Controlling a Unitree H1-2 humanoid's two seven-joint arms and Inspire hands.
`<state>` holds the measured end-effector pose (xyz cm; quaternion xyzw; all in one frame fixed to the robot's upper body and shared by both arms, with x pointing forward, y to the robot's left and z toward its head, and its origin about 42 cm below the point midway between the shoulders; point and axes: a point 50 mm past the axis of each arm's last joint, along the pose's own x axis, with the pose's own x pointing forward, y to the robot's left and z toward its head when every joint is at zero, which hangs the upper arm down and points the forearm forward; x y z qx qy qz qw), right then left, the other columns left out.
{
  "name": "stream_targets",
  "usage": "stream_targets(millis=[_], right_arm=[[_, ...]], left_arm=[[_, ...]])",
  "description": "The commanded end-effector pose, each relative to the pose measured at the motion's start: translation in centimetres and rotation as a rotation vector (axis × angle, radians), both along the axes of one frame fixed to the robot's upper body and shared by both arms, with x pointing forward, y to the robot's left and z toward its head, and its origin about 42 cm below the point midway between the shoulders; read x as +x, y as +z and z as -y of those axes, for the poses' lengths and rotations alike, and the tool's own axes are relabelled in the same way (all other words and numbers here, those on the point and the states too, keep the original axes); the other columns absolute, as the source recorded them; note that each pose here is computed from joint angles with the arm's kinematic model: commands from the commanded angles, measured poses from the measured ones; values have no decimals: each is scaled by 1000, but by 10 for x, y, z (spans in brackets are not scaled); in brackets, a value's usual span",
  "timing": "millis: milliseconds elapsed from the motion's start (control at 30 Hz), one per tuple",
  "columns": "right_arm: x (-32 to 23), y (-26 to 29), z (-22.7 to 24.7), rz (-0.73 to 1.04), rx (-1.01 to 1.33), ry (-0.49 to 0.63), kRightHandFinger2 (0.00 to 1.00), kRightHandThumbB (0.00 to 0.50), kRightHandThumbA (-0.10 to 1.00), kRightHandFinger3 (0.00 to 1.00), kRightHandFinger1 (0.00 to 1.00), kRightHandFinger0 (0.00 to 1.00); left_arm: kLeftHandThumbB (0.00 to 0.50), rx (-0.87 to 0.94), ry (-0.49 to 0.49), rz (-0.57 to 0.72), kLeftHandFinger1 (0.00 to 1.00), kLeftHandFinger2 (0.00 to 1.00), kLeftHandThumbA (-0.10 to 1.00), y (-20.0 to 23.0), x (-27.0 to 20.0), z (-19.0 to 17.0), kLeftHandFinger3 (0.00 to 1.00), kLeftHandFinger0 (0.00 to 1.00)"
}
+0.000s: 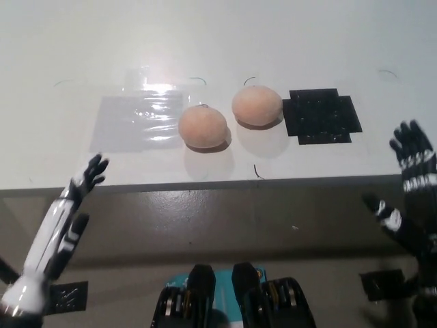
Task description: Use both hands to push two dumpling toys together to the middle
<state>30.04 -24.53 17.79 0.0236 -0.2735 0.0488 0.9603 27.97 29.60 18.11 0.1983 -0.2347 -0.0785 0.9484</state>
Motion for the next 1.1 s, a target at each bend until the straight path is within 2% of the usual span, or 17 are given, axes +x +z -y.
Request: stream_targets(millis=[0,33,67,133,267,300,333,367,400,467,567,667,767,867,933,967,1067], right_arm=[[-19,-9,-2,-24,-44,101,1000,240,1000,1000,1000,1000],[-19,-22,0,-40,-53,104,1000,210,1000,1000,1000,1000],[-19,-29,1,-58,-58,103,1000,207,1000,1000,1000,1000],[-18,-43,1,-95,-55,97,1000,202,1000,1000,1000,1000],[-19,-74,0,-198,-56,85,1000,267,1000,1000,1000,1000],[-21,-77,0,-206,-59,85,1000,267,1000,1000,1000,1000],[-20,-82,0,-215,-63,84,1000,209,1000,1000,1000,1000],[-21,-88,1,-242,-64,83,1000,254,1000,1000,1000,1000],[-23,-96,2,-276,-64,75,1000,258,1000,1000,1000,1000],[-19,-106,2,-310,-57,79,1000,237,1000,1000,1000,1000],[-19,-122,1,-349,-74,65,1000,238,1000,1000,1000,1000],[-23,-135,4,-399,-54,66,1000,181,1000,1000,1000,1000],[-25,-143,5,-431,-45,50,1000,178,1000,1000,1000,1000],[-23,-149,6,-454,-64,34,1000,202,1000,1000,1000,1000],[-19,-151,6,-463,-61,31,1000,192,1000,1000,1000,1000],[-17,-151,6,-464,-55,27,1000,185,1000,1000,1000,1000],[-14,-154,6,-473,-38,14,1000,196,1000,1000,1000,1000]], left_arm=[[313,-167,-50,24,1000,1000,1000,2,-24,-25,1000,1000],[289,-166,-35,6,1000,1000,1000,-8,-25,-28,1000,1000],[266,-163,-26,-3,1000,1000,1000,-14,-26,-29,1000,1000],[268,-158,-3,-36,1000,1000,1000,-26,-29,-30,1000,1000],[237,-114,46,-137,1000,1000,1000,-60,-35,-36,1000,1000],[237,-113,48,-147,1000,1000,1000,-65,-36,-36,1000,1000],[182,-107,59,-159,1000,1000,1000,-71,-33,-37,1000,1000],[228,-98,69,-183,1000,1000,1000,-78,-32,-38,1000,1000],[234,-93,77,-217,1000,1000,1000,-88,-33,-38,1000,1000],[218,-88,90,-260,1000,1000,1000,-99,-31,-41,1000,1000],[230,-100,118,-318,1000,1000,1000,-116,-37,-45,1000,1000],[216,-88,155,-377,1000,1000,1000,-133,-42,-48,1000,1000],[219,-78,173,-409,1000,1000,1000,-143,-42,-48,1000,1000],[213,-88,200,-423,1000,1000,1000,-148,-39,-50,1000,1000],[205,-85,197,-426,1000,1000,1000,-149,-35,-52,1000,1000],[222,-91,193,-423,1000,1000,1000,-148,-31,-52,1000,1000],[212,-96,185,-423,1000,1000,1000,-147,-25,-51,1000,1000]])
